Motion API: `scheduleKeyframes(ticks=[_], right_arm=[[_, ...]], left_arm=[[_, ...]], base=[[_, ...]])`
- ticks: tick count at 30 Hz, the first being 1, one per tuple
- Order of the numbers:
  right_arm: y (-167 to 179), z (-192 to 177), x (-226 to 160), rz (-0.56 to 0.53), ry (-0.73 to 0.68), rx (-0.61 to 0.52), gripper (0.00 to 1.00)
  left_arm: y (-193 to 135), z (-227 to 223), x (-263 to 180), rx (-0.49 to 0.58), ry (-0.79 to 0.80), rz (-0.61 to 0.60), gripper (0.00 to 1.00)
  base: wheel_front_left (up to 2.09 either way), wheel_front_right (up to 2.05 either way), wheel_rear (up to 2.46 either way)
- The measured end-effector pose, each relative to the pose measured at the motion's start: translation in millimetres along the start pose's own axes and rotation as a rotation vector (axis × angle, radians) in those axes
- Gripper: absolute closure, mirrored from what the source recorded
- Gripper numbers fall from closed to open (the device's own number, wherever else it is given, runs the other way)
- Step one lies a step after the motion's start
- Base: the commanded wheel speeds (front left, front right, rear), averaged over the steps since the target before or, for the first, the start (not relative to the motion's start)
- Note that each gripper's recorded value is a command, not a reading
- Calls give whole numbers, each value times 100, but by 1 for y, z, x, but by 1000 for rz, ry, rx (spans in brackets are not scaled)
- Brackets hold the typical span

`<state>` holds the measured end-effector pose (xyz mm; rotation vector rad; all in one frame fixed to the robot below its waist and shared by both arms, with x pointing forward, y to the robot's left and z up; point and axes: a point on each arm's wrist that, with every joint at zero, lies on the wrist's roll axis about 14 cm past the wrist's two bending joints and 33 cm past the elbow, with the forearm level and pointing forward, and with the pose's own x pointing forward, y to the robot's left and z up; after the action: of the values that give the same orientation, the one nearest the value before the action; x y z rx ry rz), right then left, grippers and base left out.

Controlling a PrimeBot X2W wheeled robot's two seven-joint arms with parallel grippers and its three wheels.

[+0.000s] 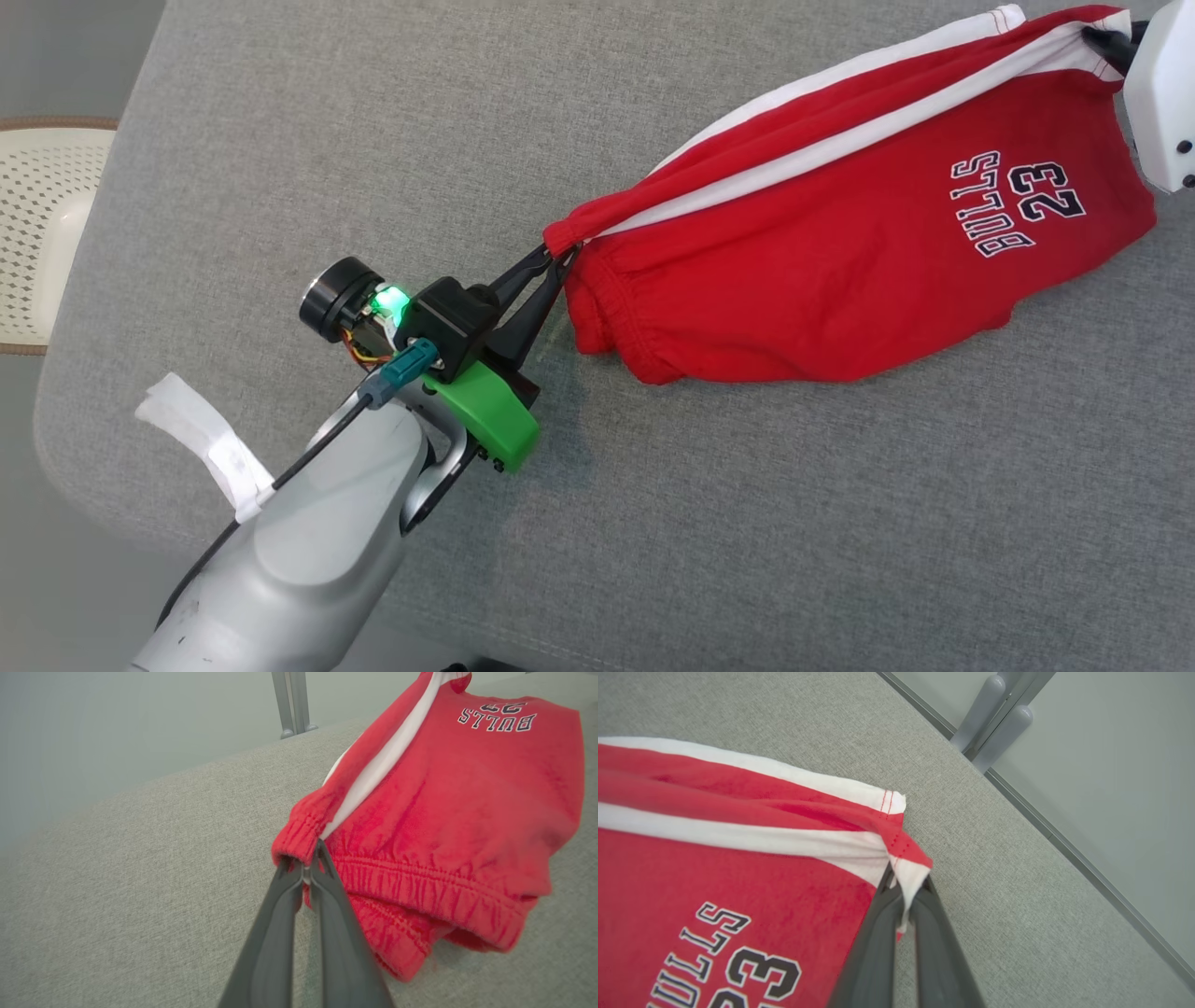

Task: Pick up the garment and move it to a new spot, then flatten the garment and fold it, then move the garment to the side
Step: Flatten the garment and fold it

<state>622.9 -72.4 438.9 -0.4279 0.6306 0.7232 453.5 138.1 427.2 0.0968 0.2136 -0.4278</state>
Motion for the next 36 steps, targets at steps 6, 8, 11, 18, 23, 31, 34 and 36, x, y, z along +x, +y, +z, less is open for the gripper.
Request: scheduleKeyframes(ticks=[6,8,11,18,23,31,34,36], right_arm=[[-1,-5,11,2,0,4,100],[-2,-3,13,0,-20,-1,44],[-5,5,16,-11,-71,-7,0],[-10,7,17,-34,-125,0,0],[-4,4,10,-43,-193,9,0],[-4,21,-22,-104,-413,131,0],[-4,32,-42,-137,-534,236,0],[-1,31,-53,-152,-575,279,0]], left_arm=[[2,-2,6,-6,3,0,100],[2,-2,8,-9,3,1,100],[6,-4,9,-13,12,11,60],[22,-7,11,-10,25,53,0],[35,1,8,-12,5,103,0],[51,23,-9,-43,-74,207,0],[53,53,-16,-86,-185,237,0],[50,66,-23,-104,-237,249,0]], base=[[0,0,0],[0,0,0],[0,0,0],[0,0,0],[0,0,0],[0,0,0],[0,0,0],[0,0,0]])
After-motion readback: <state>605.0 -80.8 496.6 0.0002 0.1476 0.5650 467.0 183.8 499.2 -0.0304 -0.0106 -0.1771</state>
